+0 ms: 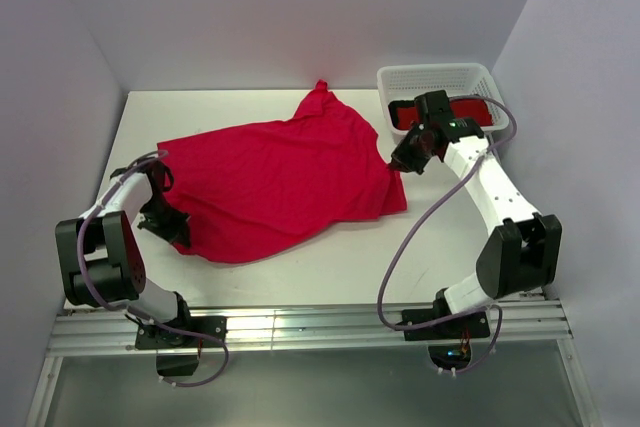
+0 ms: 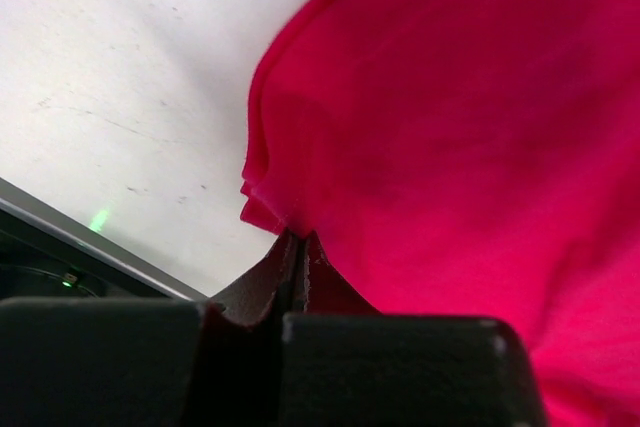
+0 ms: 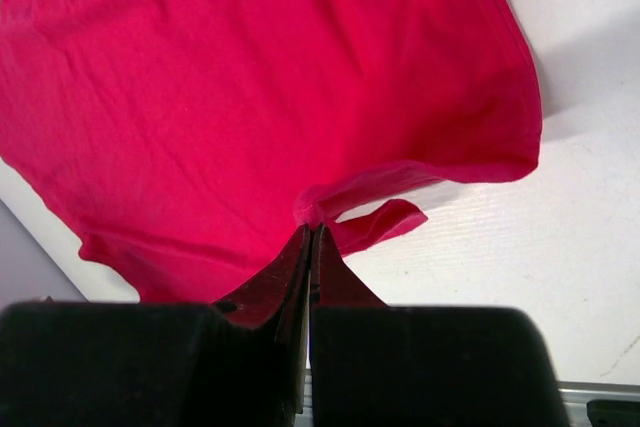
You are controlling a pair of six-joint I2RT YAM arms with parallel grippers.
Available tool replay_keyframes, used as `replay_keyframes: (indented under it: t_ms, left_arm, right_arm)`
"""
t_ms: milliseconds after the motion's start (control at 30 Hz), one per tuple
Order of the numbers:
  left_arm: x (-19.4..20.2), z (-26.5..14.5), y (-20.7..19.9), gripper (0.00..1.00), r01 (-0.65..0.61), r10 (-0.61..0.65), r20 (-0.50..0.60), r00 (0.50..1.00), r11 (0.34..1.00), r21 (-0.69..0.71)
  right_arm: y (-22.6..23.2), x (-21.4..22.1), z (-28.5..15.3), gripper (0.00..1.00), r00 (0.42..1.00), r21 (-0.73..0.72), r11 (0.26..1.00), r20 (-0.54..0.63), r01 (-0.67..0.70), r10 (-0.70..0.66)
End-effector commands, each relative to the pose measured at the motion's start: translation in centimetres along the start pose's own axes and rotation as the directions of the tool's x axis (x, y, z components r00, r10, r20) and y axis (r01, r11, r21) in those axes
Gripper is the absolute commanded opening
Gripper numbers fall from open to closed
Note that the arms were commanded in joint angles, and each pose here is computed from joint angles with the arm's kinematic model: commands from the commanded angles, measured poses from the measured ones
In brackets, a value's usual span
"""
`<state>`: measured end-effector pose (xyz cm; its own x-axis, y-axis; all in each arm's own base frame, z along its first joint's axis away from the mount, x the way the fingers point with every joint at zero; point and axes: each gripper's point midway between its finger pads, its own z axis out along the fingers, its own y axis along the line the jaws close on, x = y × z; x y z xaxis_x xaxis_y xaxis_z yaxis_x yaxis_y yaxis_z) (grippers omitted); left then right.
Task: Roll the t-shirts
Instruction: Fold the tshirt
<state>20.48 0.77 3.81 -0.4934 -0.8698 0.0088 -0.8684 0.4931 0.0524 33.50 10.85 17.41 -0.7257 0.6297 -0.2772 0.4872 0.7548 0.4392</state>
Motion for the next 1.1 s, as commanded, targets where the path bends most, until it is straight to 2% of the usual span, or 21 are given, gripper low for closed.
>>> replay_keyframes:
  t_ms: [0,267,500,600,833,1067]
  left_arm:
    - [0.3,-1.3,-0.8,0.01,0.055,-0.054,-0.04,0.998,0.998,0.028]
    - [2.7,-0.8,1.3,0.0,0.165,-0.16,-0.14,0.977,0.986,0.026]
    - [1.2,-2.9,3.2,0.0,0.223,-0.23,-0.103,0.968,0.972,-0.078]
    - [0.1,-4.4,2.8,0.01,0.242,-0.245,-0.076,0.967,0.969,-0.049]
    - [-0.4,-6.1,3.6,0.0,0.281,-0.283,-0.074,0.956,0.959,-0.042]
    - [0.8,-4.8,4.9,0.01,0.282,-0.287,-0.09,0.954,0.957,-0.063]
  right_arm:
    - [1.9,-1.8,-1.0,0.0,0.998,-0.048,0.998,0.041,0.046,-0.045]
    - [3.7,-3.1,-1.0,0.0,0.997,-0.064,0.995,0.031,0.078,-0.076]
    - [5.0,-3.9,-0.8,0.0,0.996,-0.081,0.993,0.025,0.09,-0.088]
    - [5.1,-3.9,-0.5,0.0,0.995,-0.072,0.992,0.011,0.099,-0.099]
    - [3.4,-0.6,-1.4,0.0,0.992,-0.046,0.993,-0.059,0.104,-0.107]
    - [1.1,2.0,-3.3,0.0,0.99,-0.03,0.994,-0.09,0.104,-0.106]
